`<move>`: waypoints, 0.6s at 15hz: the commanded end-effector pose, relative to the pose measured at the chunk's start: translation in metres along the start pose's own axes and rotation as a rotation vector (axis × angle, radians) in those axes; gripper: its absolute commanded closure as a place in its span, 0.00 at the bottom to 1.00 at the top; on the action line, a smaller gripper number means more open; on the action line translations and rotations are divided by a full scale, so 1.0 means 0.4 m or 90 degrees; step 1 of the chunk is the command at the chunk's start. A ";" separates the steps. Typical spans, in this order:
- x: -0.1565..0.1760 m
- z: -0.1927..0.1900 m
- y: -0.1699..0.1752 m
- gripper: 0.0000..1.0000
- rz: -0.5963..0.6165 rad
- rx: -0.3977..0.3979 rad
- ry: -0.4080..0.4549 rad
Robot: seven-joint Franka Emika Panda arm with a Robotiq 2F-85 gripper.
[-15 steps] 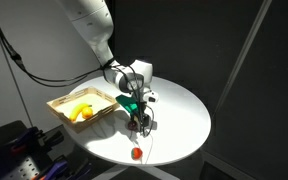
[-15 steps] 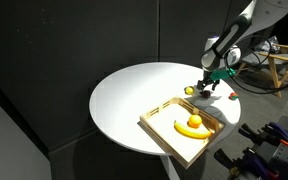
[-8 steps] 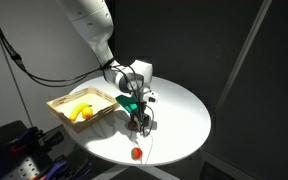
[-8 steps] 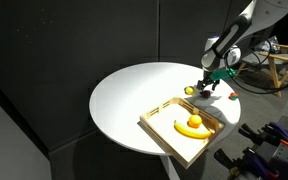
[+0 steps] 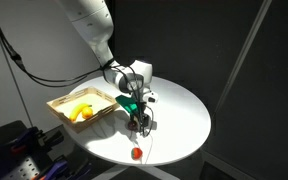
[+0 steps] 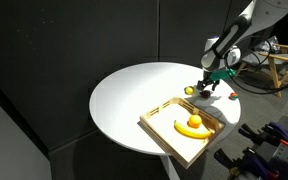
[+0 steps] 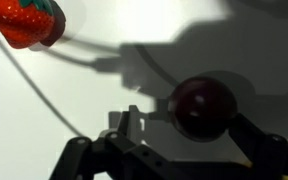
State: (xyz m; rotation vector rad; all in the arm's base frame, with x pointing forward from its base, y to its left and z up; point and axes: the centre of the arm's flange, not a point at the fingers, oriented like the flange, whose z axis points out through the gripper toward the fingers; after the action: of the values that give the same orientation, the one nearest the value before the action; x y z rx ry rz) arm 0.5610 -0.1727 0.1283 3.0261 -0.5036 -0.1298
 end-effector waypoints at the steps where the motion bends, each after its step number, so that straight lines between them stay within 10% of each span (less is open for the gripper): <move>1: -0.003 -0.006 -0.005 0.00 -0.008 0.008 0.001; 9: -0.011 -0.006 -0.005 0.00 -0.016 0.013 0.002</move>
State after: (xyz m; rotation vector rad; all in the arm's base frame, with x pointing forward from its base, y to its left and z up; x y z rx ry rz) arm 0.5625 -0.1663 0.1276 3.0347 -0.4891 -0.1305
